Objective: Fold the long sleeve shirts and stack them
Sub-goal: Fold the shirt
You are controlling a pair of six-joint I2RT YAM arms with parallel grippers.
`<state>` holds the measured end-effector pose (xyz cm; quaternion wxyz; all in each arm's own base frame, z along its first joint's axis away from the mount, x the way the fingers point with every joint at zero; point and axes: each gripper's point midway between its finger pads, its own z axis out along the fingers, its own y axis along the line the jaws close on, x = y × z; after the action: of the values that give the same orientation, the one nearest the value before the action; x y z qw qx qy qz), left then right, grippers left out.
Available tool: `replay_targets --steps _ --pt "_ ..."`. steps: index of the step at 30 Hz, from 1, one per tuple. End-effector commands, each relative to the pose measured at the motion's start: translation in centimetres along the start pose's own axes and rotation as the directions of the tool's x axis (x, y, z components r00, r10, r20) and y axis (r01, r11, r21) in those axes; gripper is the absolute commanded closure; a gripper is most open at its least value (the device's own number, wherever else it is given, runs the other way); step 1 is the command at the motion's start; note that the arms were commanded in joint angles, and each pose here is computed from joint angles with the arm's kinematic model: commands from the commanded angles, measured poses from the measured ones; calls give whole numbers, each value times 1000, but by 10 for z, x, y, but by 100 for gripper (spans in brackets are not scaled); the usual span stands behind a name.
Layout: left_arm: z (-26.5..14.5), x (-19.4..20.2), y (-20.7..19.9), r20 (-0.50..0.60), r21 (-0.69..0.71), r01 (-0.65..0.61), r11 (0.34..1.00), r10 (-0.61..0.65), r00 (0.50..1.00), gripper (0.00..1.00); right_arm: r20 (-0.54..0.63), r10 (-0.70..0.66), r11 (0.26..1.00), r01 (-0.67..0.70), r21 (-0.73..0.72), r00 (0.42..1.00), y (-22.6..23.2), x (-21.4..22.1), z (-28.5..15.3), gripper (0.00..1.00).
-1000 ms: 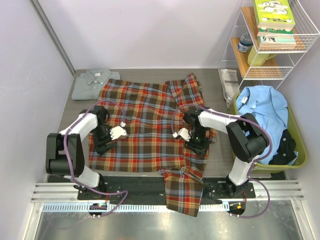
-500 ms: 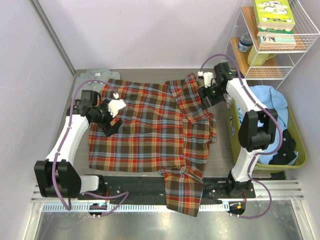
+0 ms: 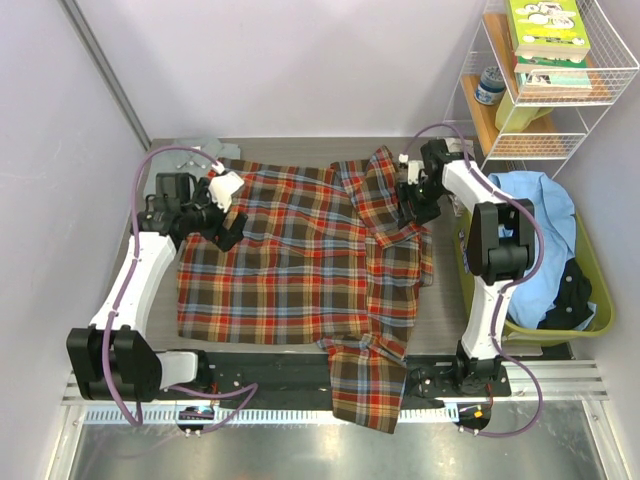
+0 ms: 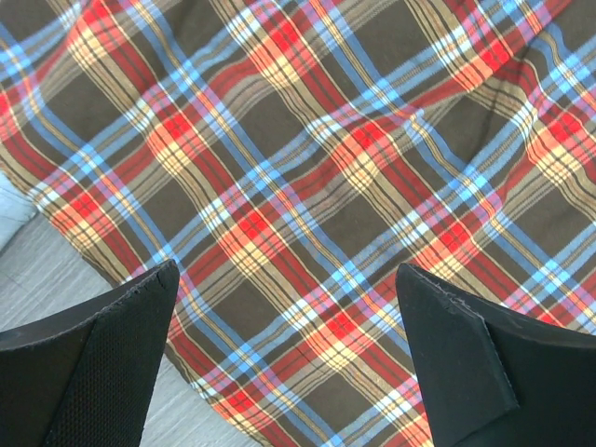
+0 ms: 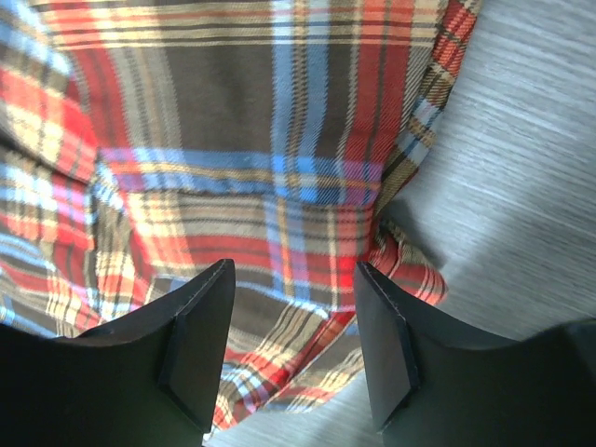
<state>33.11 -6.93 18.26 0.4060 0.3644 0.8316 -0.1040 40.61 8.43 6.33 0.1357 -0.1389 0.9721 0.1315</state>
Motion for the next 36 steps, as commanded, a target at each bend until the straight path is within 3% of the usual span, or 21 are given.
replay_targets --steps 1,13,25,26,27,28,30,34,36 --pt "-9 -21 10 85 -60 -12 998 17 996 2 -2 39 999 -39 19 999 -5 0 12 41" --pt "-7 -19 11 87 -68 -7 998 13 996 1 -37 67 997 -65 39 997 -10 11 22 41" --pt "-4 -16 9 85 -58 -8 998 13 996 0 -16 71 991 -68 116 997 -23 7 17 30" --pt "-3 -16 9 84 -57 -7 998 12 996 0 -11 65 991 -63 118 998 -22 6 16 28" --pt "-3 -16 9 85 -55 -9 998 14 996 0 -3 64 991 -63 121 998 -23 4 16 12" --pt "-3 -17 9 88 -53 -8 999 13 996 0 1 63 991 -63 121 998 -22 3 15 3" --pt "-2 -16 8 87 -50 -7 999 12 996 0 5 56 993 -56 100 998 -19 3 15 6" --pt "-2 -15 8 85 -50 -6 999 11 996 0 -15 59 997 -58 52 998 -11 5 17 32" --pt "-2 -16 9 85 -52 -9 999 13 996 0 -16 61 997 -61 39 998 -8 5 15 37"
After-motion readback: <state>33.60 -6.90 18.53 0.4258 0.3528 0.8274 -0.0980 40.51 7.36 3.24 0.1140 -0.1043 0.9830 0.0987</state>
